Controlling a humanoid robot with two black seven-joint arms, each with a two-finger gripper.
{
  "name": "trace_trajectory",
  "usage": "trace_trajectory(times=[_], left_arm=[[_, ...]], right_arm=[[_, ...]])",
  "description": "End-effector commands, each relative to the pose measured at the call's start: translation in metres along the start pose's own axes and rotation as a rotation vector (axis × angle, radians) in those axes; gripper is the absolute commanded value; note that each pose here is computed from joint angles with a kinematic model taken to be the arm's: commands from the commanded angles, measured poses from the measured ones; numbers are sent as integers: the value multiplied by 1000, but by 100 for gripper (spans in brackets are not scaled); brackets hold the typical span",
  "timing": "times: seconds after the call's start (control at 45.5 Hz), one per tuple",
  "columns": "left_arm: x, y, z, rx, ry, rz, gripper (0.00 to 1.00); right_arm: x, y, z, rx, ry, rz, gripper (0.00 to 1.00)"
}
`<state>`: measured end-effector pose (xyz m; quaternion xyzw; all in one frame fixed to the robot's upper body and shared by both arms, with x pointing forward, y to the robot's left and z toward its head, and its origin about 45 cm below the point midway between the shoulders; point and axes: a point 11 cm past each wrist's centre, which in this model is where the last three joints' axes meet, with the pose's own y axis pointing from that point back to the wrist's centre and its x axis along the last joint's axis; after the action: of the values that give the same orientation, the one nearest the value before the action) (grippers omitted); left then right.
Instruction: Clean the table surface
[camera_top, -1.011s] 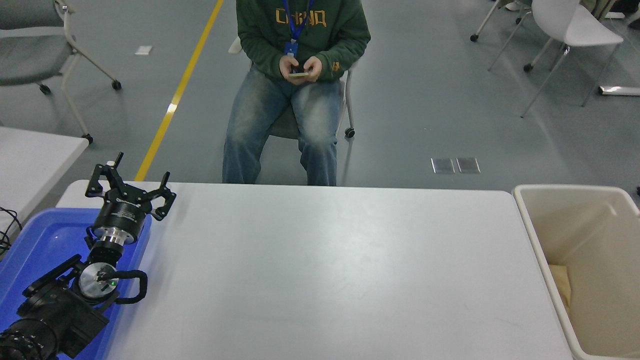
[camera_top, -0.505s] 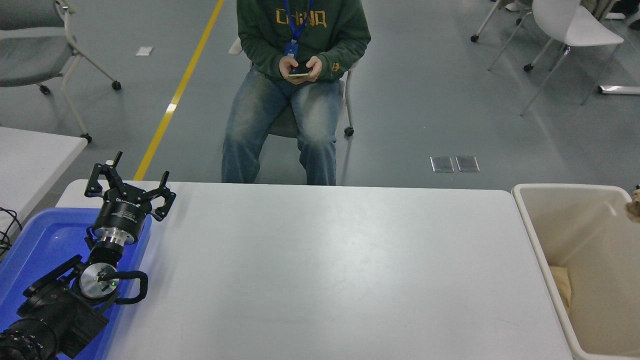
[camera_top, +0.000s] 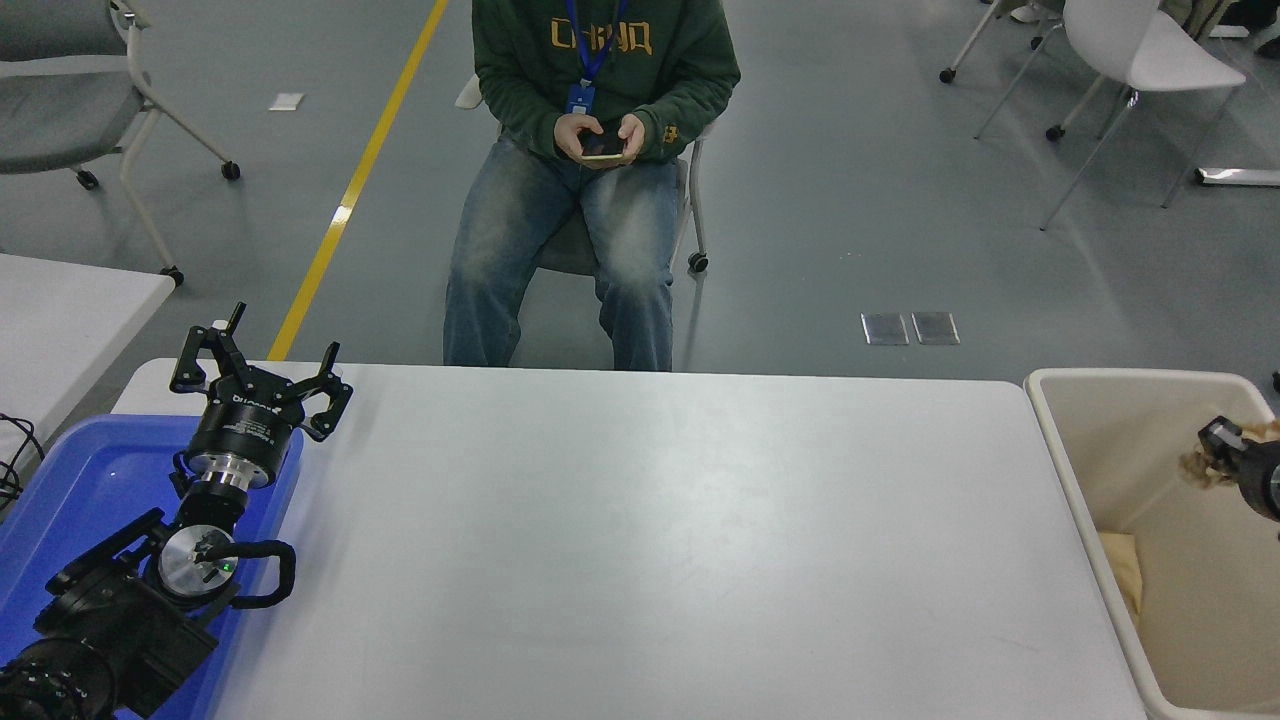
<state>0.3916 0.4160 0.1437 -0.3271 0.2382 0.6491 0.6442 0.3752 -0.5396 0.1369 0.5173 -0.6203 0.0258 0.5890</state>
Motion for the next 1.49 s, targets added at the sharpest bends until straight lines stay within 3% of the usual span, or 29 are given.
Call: trace_trajectory(times=[0.0,0.462,0.505,0.527,0.593,0.615,0.791,1.165,1.473], left_arm=[[0,0,0,0,0,1,100],[0,-1,0,-1,0,-1,100],[0,0,0,0,0,1,100],[0,0,0,0,0,1,100],[0,0,0,0,0,1,100],[0,-1,0,-1,0,-1,100],[0,0,0,0,0,1,100],[0,-1,0,-1,0,-1,100],[0,0,0,0,0,1,100]], right_arm=[[-33,-3,-7,-7,-79,84,0],[-54,-3,-5,-27,-136,123,0],[-54,-3,-5,-27,-136,125,14],[-54,-3,-5,-27,-137,125,29],[-52,-3,-4,-29,-148,137,87],[-50,-3,-5,-29,-157,143,99],[-47,-3,-3,-47,-304,133,99],[-33,-3,-10,-31,-324,150,99],[-38,6,-59,84,-485,44,99]])
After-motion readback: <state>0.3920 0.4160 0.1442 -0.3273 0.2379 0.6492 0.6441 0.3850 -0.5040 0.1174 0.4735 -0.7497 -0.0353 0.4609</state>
